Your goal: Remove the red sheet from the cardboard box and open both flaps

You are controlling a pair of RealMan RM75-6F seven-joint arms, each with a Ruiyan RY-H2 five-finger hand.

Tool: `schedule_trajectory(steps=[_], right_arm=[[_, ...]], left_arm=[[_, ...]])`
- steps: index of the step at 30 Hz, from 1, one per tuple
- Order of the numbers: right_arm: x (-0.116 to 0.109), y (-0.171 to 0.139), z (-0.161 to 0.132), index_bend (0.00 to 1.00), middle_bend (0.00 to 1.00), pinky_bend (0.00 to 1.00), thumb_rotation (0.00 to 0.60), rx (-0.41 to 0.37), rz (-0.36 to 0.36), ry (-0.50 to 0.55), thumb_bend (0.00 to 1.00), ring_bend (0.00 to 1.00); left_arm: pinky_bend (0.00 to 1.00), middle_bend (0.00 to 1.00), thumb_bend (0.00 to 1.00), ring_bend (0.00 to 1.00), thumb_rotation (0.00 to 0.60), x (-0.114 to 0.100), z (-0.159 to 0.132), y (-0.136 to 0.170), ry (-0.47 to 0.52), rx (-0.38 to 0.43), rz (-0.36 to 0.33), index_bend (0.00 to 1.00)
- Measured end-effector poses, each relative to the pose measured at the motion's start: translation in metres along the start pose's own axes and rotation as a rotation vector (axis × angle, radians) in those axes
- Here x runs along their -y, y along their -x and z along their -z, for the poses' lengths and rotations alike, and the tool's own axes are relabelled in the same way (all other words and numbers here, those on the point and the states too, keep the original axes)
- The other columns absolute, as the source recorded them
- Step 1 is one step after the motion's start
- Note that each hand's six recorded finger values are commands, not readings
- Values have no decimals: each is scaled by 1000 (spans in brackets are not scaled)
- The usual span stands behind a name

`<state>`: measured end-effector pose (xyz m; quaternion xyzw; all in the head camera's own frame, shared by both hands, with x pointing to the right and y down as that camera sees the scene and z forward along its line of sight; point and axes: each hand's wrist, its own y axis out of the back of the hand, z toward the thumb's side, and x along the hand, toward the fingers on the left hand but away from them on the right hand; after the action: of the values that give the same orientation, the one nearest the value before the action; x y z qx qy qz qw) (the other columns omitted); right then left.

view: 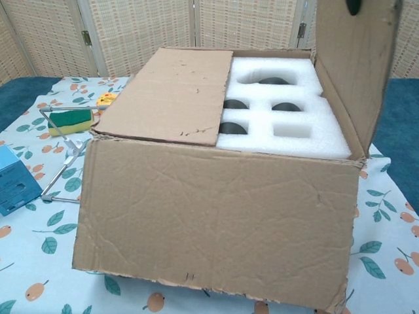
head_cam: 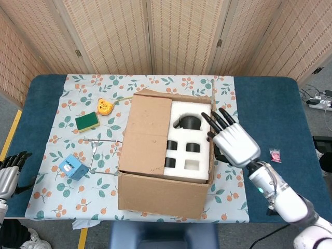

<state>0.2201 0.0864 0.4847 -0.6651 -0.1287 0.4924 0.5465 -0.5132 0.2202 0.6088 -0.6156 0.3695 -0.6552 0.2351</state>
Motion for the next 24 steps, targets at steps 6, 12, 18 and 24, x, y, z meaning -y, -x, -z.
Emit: schedule_trajectory(steps=[6, 12, 18, 24], right_arm=[[22, -57, 23, 421, 0, 0, 210, 67, 41, 11, 698, 0], [52, -109, 60, 421, 0, 0, 211, 191, 70, 95, 698, 0], [83, -138, 80, 421, 0, 0, 208, 261, 46, 161, 698, 0], [91, -146, 85, 367, 0, 0, 229, 277, 101, 239, 699, 0]], left_arm=[[20, 103, 469, 94, 600, 1, -1, -1, -5, -5, 1, 138], [19, 103, 469, 94, 600, 1, -1, -2, -3, -10, 0, 138], [19, 103, 469, 94, 600, 1, 2, -3, -5, -20, 2, 138], [20, 103, 469, 94, 600, 0, -2, -2, -12, -7, -6, 134]])
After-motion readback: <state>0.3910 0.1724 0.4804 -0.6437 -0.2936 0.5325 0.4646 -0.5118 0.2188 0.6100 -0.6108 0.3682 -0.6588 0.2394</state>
